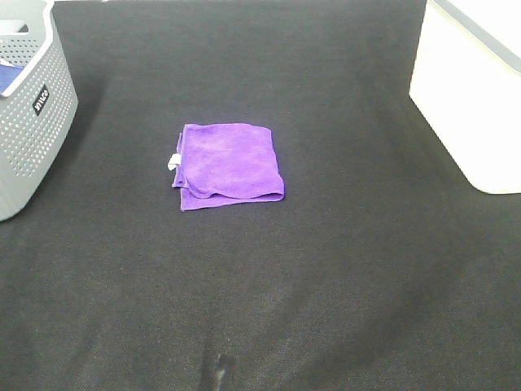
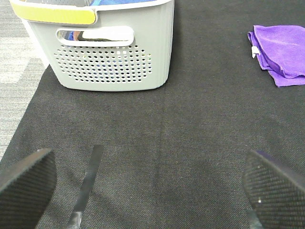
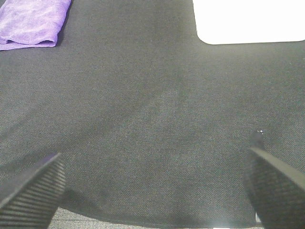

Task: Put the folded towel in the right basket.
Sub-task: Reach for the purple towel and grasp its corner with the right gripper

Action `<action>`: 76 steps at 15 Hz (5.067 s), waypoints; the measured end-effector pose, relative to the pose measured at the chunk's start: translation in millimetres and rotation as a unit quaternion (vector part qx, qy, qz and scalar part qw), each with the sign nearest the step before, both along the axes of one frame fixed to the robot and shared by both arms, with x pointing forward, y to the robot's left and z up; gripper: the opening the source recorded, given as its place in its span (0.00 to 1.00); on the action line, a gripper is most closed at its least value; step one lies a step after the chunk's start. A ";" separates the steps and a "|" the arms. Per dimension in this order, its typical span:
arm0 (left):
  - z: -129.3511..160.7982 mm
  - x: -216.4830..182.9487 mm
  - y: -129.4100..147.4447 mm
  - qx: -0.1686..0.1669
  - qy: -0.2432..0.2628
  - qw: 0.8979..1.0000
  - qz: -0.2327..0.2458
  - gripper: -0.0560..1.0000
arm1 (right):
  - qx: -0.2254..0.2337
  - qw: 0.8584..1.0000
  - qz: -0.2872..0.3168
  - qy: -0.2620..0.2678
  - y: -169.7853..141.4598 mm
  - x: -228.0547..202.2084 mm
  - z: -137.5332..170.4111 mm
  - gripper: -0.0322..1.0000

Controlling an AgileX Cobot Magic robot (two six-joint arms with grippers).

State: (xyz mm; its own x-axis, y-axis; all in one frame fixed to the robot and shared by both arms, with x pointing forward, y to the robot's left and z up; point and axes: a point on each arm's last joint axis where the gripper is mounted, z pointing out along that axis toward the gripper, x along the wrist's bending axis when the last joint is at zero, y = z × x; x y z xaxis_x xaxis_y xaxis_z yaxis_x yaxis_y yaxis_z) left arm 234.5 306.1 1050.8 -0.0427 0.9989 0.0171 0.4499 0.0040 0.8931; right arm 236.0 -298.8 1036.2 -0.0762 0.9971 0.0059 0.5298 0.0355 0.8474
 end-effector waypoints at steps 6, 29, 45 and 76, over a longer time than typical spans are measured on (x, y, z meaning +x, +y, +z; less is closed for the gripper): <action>0.0 0.0 0.0 0.000 0.000 1.000 0.000 0.99 | 0.000 1.000 0.000 0.000 0.0 0.0 0.0 0.96; 0.0 0.0 0.0 0.000 0.000 1.000 0.000 0.99 | 0.000 1.000 0.000 0.000 0.0 0.0 0.0 0.96; 0.0 0.0 0.0 0.000 0.000 1.000 0.000 0.99 | 0.000 1.000 0.000 0.000 0.0 0.0 0.0 0.96; 0.0 0.0 0.0 0.000 0.000 1.000 0.000 0.99 | 0.203 0.912 0.197 0.298 147.5 404.7 4.8 0.96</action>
